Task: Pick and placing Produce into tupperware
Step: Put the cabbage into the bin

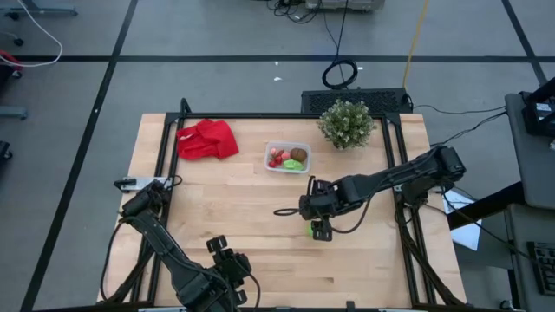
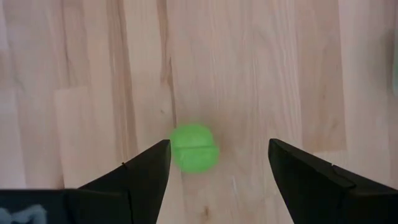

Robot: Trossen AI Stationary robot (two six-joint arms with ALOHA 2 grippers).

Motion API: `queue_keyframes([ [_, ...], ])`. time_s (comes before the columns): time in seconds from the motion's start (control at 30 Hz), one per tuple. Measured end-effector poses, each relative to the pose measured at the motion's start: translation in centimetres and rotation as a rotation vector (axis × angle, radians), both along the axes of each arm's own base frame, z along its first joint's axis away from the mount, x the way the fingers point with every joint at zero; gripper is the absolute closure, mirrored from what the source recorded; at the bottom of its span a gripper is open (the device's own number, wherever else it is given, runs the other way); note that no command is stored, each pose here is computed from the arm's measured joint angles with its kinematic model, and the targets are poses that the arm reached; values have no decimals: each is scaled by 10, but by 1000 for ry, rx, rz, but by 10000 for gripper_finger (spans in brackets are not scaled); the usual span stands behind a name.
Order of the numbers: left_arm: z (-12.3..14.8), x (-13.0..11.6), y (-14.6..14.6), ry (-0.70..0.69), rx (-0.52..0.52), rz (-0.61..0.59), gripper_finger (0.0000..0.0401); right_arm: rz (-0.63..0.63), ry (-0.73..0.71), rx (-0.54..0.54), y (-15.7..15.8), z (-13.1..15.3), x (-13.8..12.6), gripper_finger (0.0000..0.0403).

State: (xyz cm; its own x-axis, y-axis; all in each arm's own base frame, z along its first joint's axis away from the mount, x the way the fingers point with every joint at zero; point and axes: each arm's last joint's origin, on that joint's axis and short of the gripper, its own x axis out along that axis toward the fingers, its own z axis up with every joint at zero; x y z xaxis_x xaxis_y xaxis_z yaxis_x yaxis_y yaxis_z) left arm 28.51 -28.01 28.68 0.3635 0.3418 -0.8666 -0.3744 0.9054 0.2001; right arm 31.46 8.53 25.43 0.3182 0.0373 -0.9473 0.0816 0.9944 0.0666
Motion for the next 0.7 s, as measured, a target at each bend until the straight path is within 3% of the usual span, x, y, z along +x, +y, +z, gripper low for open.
queue_keyframes([
  [0.7, 0, 0, 0, 4, 4, -9, 242, 49, -77, 1, 2, 3, 7, 140],
])
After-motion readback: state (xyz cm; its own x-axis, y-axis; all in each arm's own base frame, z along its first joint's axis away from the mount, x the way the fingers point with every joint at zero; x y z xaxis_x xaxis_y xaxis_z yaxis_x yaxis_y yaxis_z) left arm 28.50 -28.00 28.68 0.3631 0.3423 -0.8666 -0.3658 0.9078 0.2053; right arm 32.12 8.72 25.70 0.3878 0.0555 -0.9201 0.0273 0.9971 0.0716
